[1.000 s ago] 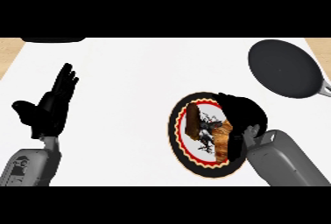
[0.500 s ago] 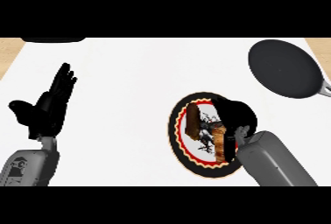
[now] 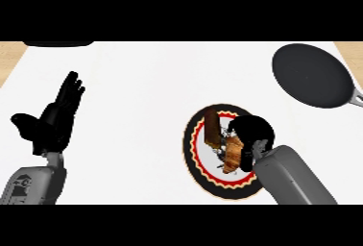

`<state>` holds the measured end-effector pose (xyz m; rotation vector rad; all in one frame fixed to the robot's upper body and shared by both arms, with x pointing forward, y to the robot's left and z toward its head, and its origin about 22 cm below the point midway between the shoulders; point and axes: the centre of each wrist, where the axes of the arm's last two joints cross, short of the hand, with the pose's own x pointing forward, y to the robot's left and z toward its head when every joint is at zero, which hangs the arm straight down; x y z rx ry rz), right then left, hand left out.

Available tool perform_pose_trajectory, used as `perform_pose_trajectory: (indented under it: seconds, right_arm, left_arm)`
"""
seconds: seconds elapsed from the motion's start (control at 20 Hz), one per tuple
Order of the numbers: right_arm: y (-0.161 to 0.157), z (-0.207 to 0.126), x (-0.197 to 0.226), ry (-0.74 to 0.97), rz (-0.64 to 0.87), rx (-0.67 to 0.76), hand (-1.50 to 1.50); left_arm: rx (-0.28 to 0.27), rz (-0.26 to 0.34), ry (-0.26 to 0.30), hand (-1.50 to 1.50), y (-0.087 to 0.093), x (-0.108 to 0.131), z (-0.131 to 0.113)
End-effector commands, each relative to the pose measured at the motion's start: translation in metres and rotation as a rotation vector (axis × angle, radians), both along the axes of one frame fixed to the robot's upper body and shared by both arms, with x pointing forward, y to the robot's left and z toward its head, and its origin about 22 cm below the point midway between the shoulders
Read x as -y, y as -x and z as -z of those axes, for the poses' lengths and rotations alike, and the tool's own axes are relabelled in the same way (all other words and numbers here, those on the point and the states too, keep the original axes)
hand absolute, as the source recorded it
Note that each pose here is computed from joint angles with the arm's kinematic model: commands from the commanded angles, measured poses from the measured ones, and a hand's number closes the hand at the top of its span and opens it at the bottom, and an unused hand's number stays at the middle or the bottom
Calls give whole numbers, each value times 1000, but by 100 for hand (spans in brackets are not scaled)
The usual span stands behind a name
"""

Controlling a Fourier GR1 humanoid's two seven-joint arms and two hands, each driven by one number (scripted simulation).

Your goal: Pick the croissant from the plate and place it in the pan

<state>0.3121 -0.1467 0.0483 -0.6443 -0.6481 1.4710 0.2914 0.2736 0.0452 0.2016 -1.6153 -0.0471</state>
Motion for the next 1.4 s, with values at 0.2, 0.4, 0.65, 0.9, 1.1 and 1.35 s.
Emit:
perform_pose_trajectory:
  seconds: [0.2, 0.4, 0.65, 0.9, 1.1, 1.35]
  right_arm:
    - [15, 16, -4, -3, -91, -6, 150]
    - [7, 14, -13, -57, -48, 22, 150]
    - [-40, -22, -59, -220, 229, 171, 150]
    - [-56, -35, -80, -192, 316, 431, 150]
    - [-57, -86, -81, -202, 292, 749, 150]
    - [-63, -102, -73, -249, 393, 907, 150]
  left_arm:
    - [-15, -23, -1, 0, -8, 4, 11]
    - [7, -3, 2, 0, -16, 7, -3]
    - [10, 49, 1, 0, -17, 17, -6]
    - [5, 46, -5, 0, -14, 16, -7]
    - [5, -4, -6, 0, -14, 5, 2]
    - [11, 8, -7, 0, -6, -3, -10]
